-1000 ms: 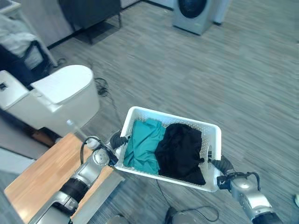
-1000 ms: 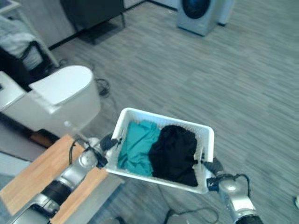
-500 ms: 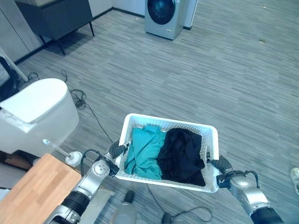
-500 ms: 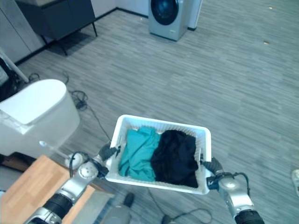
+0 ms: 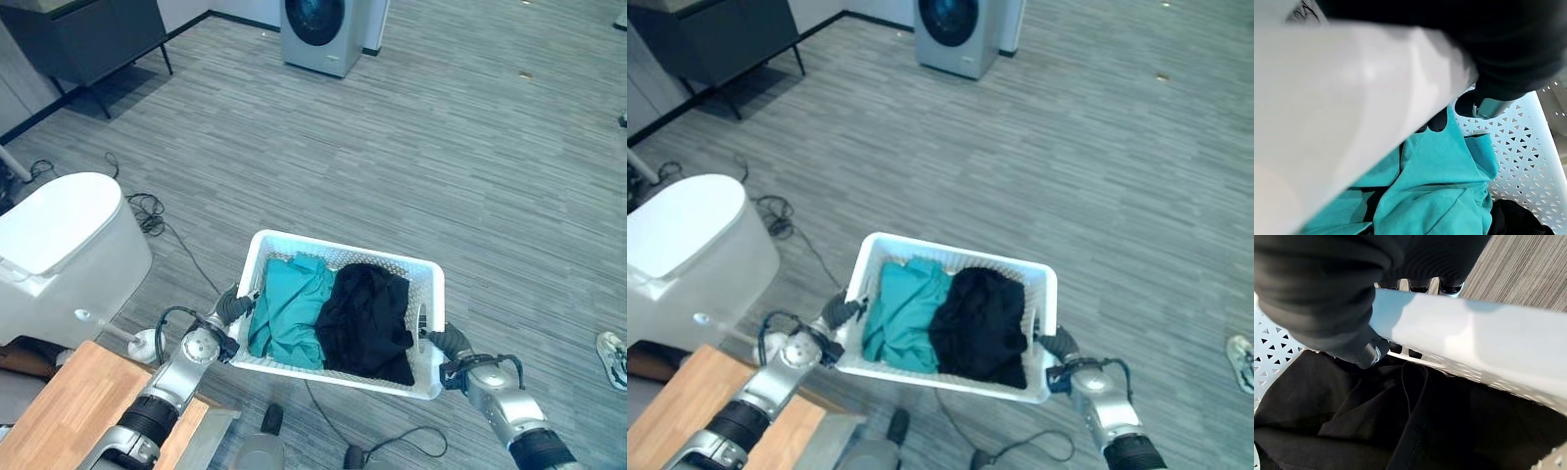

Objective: Grab the laundry basket,head to the washer,open it,put in the laundry and shut it.

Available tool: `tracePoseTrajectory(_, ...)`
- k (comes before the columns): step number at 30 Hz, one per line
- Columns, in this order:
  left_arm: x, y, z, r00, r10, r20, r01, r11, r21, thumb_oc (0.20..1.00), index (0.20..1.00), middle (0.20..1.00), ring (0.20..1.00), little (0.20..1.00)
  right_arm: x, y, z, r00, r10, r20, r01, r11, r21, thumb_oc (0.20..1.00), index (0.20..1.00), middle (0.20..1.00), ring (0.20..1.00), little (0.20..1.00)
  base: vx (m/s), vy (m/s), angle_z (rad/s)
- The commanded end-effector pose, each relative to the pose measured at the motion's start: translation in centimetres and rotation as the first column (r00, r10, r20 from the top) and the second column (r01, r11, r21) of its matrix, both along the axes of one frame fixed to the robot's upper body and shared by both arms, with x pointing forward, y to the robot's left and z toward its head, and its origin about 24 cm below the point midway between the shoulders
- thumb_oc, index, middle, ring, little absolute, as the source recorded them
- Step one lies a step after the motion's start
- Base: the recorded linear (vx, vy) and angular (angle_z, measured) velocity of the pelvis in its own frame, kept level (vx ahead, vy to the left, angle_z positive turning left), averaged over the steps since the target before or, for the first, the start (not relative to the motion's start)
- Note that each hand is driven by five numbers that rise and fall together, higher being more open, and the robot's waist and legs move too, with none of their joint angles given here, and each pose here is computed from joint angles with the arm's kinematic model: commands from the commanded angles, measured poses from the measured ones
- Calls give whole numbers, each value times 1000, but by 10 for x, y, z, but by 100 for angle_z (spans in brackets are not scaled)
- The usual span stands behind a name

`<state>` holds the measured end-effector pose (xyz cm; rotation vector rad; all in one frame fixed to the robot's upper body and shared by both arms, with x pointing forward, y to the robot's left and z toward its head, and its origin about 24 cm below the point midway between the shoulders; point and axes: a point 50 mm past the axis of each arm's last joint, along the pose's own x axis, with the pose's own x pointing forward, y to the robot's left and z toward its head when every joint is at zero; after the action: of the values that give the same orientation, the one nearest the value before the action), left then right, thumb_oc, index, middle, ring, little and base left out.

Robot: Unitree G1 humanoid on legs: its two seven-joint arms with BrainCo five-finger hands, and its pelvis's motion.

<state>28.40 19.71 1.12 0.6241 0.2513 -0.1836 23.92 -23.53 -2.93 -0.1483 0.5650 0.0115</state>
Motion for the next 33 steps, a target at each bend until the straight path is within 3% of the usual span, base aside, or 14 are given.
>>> tracePoseTrajectory(1, 37, -12, 63, 965, -17, 263, 33, 998, -56, 200, 200, 200, 200, 200, 22, 3, 47, 965, 95, 246, -118, 990, 81, 200, 200, 200, 200, 200, 20, -193, 2)
tracePoseTrajectory(11, 38, -10, 60, 966, 22, 256, 0, 996, -85, 200, 200, 200, 200, 200, 16, -8, 49, 968, 91, 235, -103, 994, 40, 200, 200, 200, 200, 200, 215, -58, 10)
tracePoseTrajectory(22, 17, 21, 42, 976, 97, 194, -85, 994, -66, 200, 200, 200, 200, 200, 24, 46, 26, 967, 148, 208, -181, 972, 147, 200, 200, 200, 200, 200, 572, 83, -37)
tracePoseTrajectory(33, 10, 28, 32, 981, 119, 156, -109, 992, -70, 200, 200, 200, 200, 200, 16, 29, 22, 978, 111, 177, -137, 980, 147, 200, 200, 200, 200, 200, 527, -40, 34)
